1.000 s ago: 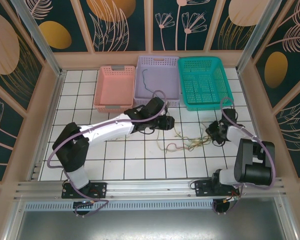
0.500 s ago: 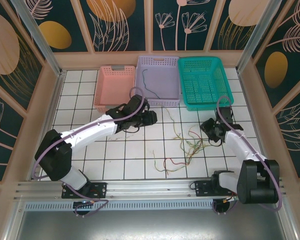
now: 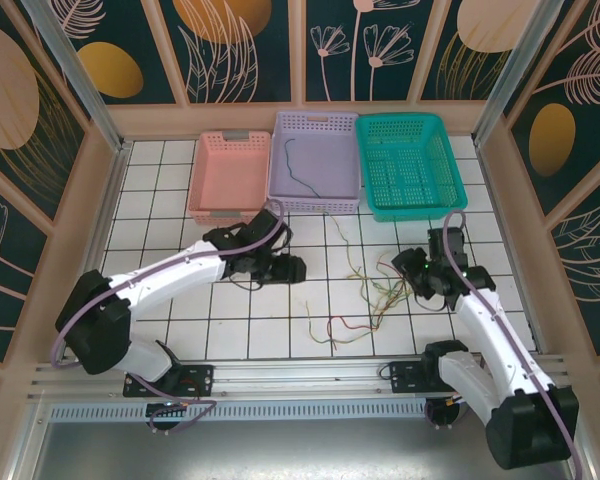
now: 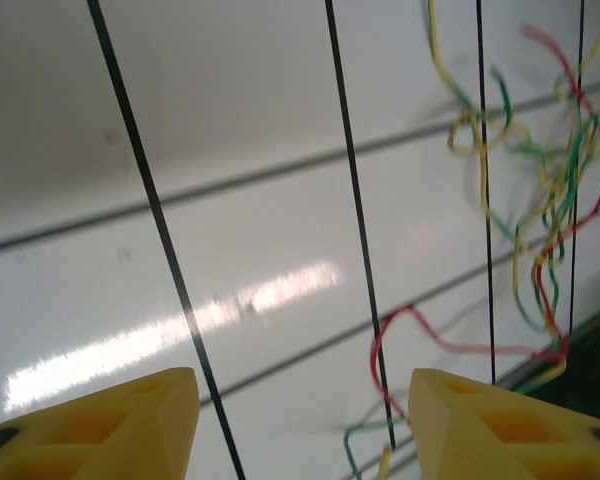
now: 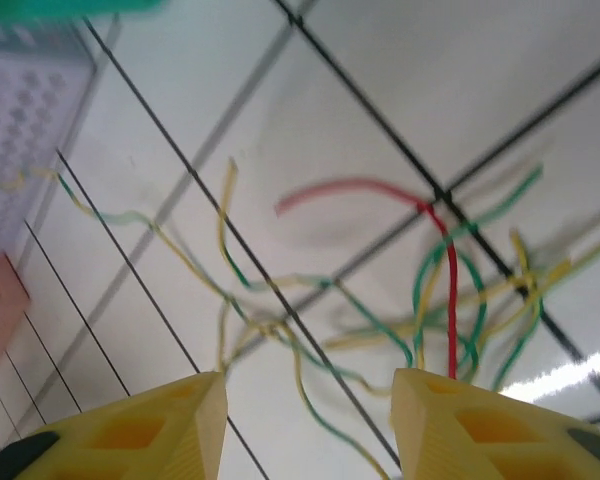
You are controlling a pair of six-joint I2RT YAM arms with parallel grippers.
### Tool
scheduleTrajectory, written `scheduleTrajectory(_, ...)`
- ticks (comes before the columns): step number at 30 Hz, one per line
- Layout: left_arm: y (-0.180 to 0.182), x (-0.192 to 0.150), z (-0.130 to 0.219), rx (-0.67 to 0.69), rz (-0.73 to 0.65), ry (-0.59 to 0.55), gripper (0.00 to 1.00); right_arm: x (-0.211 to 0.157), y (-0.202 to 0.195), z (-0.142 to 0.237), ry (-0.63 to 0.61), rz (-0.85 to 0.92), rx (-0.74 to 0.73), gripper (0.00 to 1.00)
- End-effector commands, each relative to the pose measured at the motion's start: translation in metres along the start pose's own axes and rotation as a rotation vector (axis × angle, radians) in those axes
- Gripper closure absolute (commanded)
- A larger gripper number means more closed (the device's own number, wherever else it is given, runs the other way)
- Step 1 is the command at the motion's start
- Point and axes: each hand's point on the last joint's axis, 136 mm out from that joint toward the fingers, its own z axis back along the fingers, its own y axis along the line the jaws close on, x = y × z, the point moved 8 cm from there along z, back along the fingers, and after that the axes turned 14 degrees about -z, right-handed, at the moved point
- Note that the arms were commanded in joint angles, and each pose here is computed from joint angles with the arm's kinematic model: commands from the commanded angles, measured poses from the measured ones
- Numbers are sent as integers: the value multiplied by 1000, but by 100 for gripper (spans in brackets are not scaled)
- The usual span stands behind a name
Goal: Untangle the cables
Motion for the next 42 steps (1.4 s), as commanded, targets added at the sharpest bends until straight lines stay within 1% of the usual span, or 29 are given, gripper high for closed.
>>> scheduleTrajectory(1,-16,-17,-6,-65,-32,68,41,-20,-20,-7,95,-117,-56,51)
scheduleTrajectory(3,-19,-9,-10,-64,-9,35,42,-22,-17,-8,95,-114,-30,57)
scheduleTrajectory(4,-23,1,-7,-59,1,-12,43,-23,-13,-8,95,-105,-15,60)
scheduleTrajectory(5,-27,13,-2,-43,16,-66,43,-23,-8,-8,93,-97,-10,61)
scheduleTrajectory(10,-32,65,23,92,107,-337,42,-33,13,-11,72,18,-26,61)
scheduleTrajectory(11,-31,77,24,87,118,-376,41,-35,14,-13,68,45,-40,62)
scheduleTrajectory(13,-26,97,19,51,165,-410,39,-40,15,-15,52,105,-64,62)
scheduleTrajectory(15,-25,117,6,-30,197,-410,38,-41,11,-15,36,128,-102,61)
scheduleTrajectory(16,-26,126,-3,-47,207,-397,38,-42,10,-12,41,124,-107,60)
scheduleTrajectory(18,-26,139,-31,-55,237,-342,38,-43,5,-6,47,88,-113,56)
scheduleTrajectory(19,-24,143,-43,-57,273,-312,39,-44,2,-3,53,63,-111,54)
scheduleTrajectory(21,-28,148,-66,-111,332,-268,39,-46,-5,1,75,-6,-98,49)
scheduleTrajectory(23,-24,150,-82,-106,390,-267,40,-49,-10,2,98,-60,-79,48)
scheduleTrajectory(26,-18,153,-98,-67,425,-285,40,-52,-19,-3,124,-131,-70,45)
scheduleTrajectory(30,-16,156,-118,-46,416,-281,40,-58,-30,-17,179,-235,-62,44)
scheduleTrajectory(34,-15,156,-135,-40,401,-284,42,-56,-38,-24,155,-306,-56,41)
scheduleTrajectory(37,-14,159,-147,-35,393,-281,49,-56,-46,-32,151,-346,-68,40)
scheduleTrajectory(39,-13,160,-152,-28,387,-284,57,-57,-51,-40,163,-379,-65,40)
scheduleTrajectory(42,-11,161,-156,-16,380,-289,71,-55,-55,-48,145,-417,-58,41)
